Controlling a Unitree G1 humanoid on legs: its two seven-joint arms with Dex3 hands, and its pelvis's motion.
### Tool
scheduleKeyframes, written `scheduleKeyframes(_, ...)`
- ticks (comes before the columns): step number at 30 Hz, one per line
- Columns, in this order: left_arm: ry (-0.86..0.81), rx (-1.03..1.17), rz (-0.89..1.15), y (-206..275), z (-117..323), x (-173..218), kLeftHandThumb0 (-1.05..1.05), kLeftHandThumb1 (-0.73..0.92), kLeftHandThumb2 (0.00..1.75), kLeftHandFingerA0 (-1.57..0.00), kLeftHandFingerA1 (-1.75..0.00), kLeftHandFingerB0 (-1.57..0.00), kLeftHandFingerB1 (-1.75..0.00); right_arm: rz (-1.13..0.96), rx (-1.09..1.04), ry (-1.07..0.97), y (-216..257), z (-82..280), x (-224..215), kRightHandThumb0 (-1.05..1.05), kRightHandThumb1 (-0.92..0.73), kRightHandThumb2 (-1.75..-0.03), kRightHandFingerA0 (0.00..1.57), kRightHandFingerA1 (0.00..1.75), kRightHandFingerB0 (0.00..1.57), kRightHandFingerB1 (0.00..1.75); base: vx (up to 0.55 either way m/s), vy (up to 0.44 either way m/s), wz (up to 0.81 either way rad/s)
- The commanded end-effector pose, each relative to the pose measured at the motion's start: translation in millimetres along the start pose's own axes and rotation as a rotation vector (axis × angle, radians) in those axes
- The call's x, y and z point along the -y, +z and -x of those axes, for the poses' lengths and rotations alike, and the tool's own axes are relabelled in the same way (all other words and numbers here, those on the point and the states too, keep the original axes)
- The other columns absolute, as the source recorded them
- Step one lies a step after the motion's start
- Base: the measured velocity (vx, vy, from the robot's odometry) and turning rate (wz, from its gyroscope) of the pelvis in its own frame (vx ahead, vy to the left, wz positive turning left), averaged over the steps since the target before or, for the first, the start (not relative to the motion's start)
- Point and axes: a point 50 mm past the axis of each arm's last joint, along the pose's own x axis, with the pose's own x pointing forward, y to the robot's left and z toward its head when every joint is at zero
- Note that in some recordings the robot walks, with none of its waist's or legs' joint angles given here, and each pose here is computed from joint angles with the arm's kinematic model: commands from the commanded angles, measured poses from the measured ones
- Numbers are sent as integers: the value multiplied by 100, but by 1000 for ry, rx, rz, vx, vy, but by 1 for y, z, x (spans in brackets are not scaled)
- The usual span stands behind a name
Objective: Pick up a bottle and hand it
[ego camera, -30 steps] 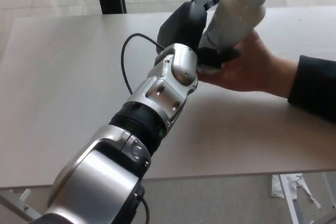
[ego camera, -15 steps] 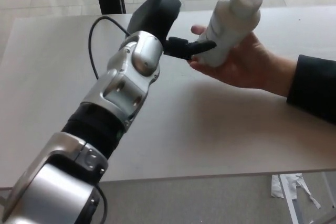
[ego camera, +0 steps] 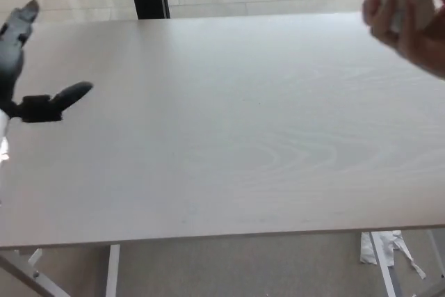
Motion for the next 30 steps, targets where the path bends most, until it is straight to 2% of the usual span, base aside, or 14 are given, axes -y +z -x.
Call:
scheduleKeyframes(1,806,-220,225,-69,203,-254,-59,58,58,0,-74,0,-14,9,-19,-69,7,11,29,-70,-60,-59,53,63,37,49,0,0,0)
scheduleKeyframes(4,942,-245,282,-89,220,-254,-52,66,58,-3,-82,0,-6,-4,-21,-79,6,10,32,-69,-45,-90,48,66,32,56,0,0,0)
scheduleKeyframes(6,993,-314,357,-122,236,-245,-55,55,76,-5,-68,0,-1,-2,-29,-84,3,11,34,-69,-59,-58,50,62,37,50,0,0,0)
scheduleKeyframes(10,900,-475,456,-173,249,-208,-68,48,75,-23,-65,0,0,-7,-28,-99,1,11,39,-68,-60,-59,55,64,37,49,0,0,0)
scheduleKeyframes(12,850,-564,488,-199,254,-180,-53,62,58,-13,-65,0,-8,-35,-15,-99,1,10,42,-70,-47,-89,46,67,31,55,0,0,0)
scheduleKeyframes(13,843,-615,489,-212,255,-166,-66,53,80,-42,-74,0,-1,-36,-16,-101,1,11,42,-66,-60,-58,51,63,37,48,0,0,0)
scheduleKeyframes(14,806,-689,474,-222,257,-152,-56,62,59,-46,-69,0,-14,-16,-21,-107,0,10,42,-67,-46,-90,50,68,32,57,0,0,0)
scheduleKeyframes(16,575,-860,464,-234,264,-122,-61,50,82,-55,-72,-4,-35,-3,-41,-104,-3,14,46,-76,-49,-89,45,67,32,57,0,0,0)
scheduleKeyframes(19,458,-836,488,-234,266,-117,-59,52,56,-40,-62,-29,-42,29,-43,-106,-2,12,45,-68,-46,-90,51,70,31,58,0,0,0)
scheduleKeyframes(20,435,-817,476,-231,262,-116,-58,52,56,-45,-62,-30,-41,11,-42,-115,-2,12,43,-67,-62,-59,54,65,36,50,0,0,0)
scheduleKeyframes(21,388,-788,465,-225,254,-117,-66,40,79,-63,-69,-28,-50,7,-53,-101,0,13,42,-72,-48,-91,45,65,27,56,0,0,0)
scheduleKeyframes(23,310,-748,427,-215,239,-121,-62,50,56,-78,-60,-38,-41,19,-69,-98,-2,13,43,-69,-60,-59,54,62,35,48,0,0,0)
scheduleKeyframes(25,273,-732,390,-207,226,-125,-64,39,79,-100,-79,-34,-51,18,-62,-101,-5,14,45,-68,-46,-90,48,66,31,56,0,0,0)
scheduleKeyframes(30,254,-656,396,-195,201,-112,-64,45,56,-135,-88,-44,-43,29,-58,-129,-2,15,49,-70,-62,-59,63,69,36,52,0,0,0)
